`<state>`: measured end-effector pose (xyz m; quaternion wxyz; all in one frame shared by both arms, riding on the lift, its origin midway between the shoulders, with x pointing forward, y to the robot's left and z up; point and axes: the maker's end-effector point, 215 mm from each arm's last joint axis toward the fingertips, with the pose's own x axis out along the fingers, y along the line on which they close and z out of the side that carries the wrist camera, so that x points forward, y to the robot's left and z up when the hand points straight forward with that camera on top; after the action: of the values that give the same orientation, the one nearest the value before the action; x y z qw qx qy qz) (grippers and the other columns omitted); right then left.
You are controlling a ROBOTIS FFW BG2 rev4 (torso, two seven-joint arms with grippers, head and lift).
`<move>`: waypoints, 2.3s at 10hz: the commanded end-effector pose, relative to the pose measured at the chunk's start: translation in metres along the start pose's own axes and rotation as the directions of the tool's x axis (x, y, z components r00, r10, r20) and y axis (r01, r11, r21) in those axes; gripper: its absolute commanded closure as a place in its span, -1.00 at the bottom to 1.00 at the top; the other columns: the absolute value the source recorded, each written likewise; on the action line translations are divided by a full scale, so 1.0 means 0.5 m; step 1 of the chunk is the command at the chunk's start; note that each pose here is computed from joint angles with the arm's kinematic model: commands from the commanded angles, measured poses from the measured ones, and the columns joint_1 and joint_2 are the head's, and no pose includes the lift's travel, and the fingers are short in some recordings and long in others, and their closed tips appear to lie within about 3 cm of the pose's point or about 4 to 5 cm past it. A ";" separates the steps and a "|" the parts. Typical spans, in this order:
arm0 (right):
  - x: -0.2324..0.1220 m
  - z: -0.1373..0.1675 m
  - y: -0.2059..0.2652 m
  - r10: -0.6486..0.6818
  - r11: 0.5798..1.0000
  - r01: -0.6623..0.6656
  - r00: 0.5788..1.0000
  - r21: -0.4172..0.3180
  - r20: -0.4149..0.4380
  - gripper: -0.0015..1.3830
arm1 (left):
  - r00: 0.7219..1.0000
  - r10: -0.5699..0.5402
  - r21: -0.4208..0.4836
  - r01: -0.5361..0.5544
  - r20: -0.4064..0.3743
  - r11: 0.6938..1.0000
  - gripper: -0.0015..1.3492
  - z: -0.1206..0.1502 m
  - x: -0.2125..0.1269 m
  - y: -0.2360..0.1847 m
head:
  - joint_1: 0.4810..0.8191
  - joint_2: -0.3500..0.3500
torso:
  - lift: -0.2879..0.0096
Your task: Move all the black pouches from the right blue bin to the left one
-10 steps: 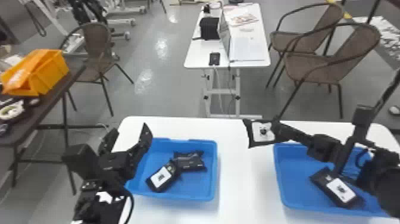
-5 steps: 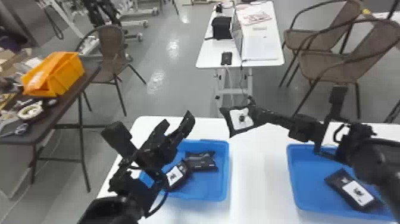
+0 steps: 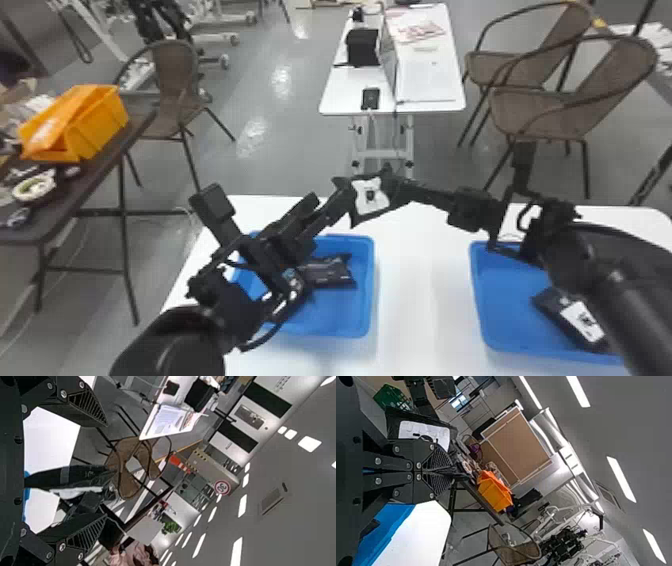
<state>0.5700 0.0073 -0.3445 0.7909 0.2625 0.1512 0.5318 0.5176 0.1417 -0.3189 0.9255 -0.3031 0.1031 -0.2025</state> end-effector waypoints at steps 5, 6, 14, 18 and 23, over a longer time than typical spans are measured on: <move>0.039 0.004 0.021 0.039 0.999 -0.039 0.999 0.002 0.008 0.81 | 0.993 -0.061 0.009 0.062 -0.101 0.998 0.09 -0.028 0.027 -0.037 | 0.27 0.39 | 1.00; 0.039 -0.007 0.021 0.039 0.999 -0.039 0.999 0.012 0.006 0.81 | 0.993 -0.040 0.026 0.043 -0.111 0.999 0.76 -0.035 0.027 -0.031 | 0.27 0.40 | 1.00; -0.055 -0.033 -0.063 -0.154 0.987 0.155 0.987 -0.041 0.038 -0.83 | 0.952 0.291 0.327 -0.305 0.091 0.895 0.80 0.044 -0.074 0.188 | 0.27 0.50 | 1.00; -0.200 -0.098 -0.137 -0.328 0.945 0.327 0.943 0.020 0.048 -0.77 | 0.852 0.523 0.502 -0.444 -0.019 0.742 0.80 -0.093 -0.193 0.377 | 0.27 0.65 | 1.00; -0.234 -0.134 -0.150 -0.370 0.929 0.370 0.929 -0.011 -0.014 -0.77 | 0.872 0.488 0.541 -0.397 -0.030 0.742 -0.79 -0.122 -0.180 0.368 | 0.27 0.54 | 1.00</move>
<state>0.5465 -0.1052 -0.4477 0.8756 0.2272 0.2014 0.3756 0.4718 0.2813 -0.4812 0.9780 0.0047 0.2071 -0.0239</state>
